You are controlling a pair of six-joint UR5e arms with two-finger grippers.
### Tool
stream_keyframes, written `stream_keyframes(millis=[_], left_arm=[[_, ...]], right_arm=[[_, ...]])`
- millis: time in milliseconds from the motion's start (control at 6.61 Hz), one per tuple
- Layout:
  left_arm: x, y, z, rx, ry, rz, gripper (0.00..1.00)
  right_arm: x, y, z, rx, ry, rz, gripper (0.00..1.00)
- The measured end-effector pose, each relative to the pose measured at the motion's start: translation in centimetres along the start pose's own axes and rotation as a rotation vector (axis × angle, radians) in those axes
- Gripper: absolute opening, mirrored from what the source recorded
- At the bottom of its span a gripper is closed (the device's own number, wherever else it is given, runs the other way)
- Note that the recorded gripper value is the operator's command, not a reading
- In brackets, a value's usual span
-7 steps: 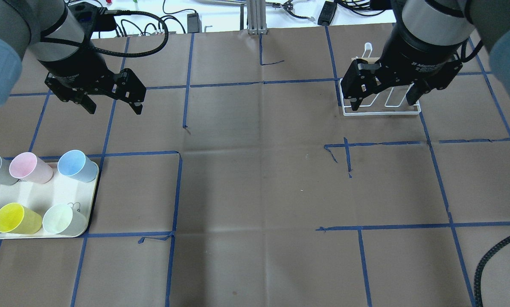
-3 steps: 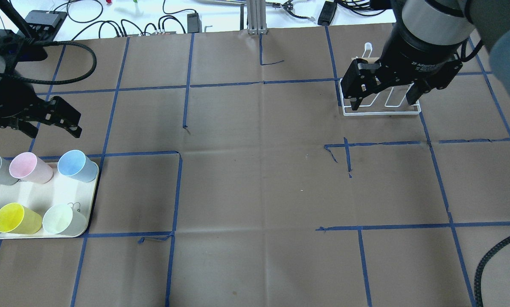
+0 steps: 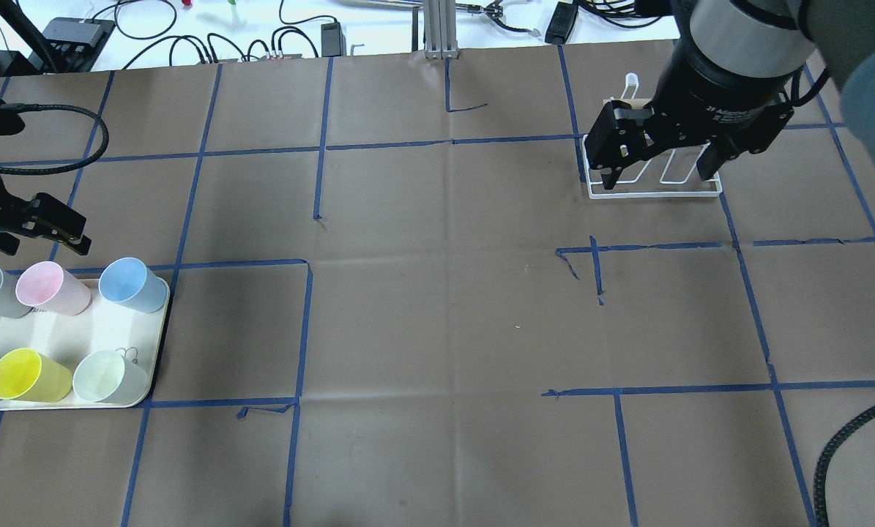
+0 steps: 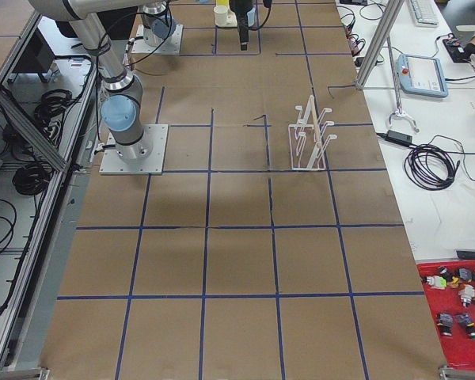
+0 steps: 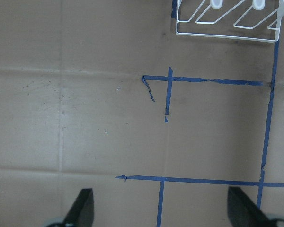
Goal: Transfer IKEA cup to right arm and place on rack
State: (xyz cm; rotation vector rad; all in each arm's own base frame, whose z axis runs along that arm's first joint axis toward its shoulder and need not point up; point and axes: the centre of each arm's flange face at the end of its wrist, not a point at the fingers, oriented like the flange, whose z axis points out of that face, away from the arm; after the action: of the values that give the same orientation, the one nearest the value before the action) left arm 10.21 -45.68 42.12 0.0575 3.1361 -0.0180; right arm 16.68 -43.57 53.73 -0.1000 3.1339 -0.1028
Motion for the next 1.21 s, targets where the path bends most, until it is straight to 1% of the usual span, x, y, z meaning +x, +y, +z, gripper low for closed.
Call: stream_keyframes(millis=[151,303,605,908,1210], left_arm=[[-0.5,-0.7,1.7,-0.002,0.006,-0.001,0.99],[-0.8,-1.3,4.2,0.001,0.011,-0.001,0.99],[-0.8,-1.9,10.4,-0.008,0.039,-0.006,0.99],[-1.0,-2.8,15.2,-0.024,0.055,-0.011,0.99],[-1.0,-3.0,17.4,-0.043,0.064,-0.011,0.98]], right_arm=[[0.0,0.0,0.0,0.0,0.0,0.0,1.0],[0.0,0.0,0.0,-0.001,0.001,0.001,1.0],[0.0,0.0,0.0,0.0,0.0,0.001,1.0],[0.0,0.0,0.0,0.0,0.0,0.0,1.0],[0.0,0.0,0.1,-0.001,0.0,0.0,1.0]])
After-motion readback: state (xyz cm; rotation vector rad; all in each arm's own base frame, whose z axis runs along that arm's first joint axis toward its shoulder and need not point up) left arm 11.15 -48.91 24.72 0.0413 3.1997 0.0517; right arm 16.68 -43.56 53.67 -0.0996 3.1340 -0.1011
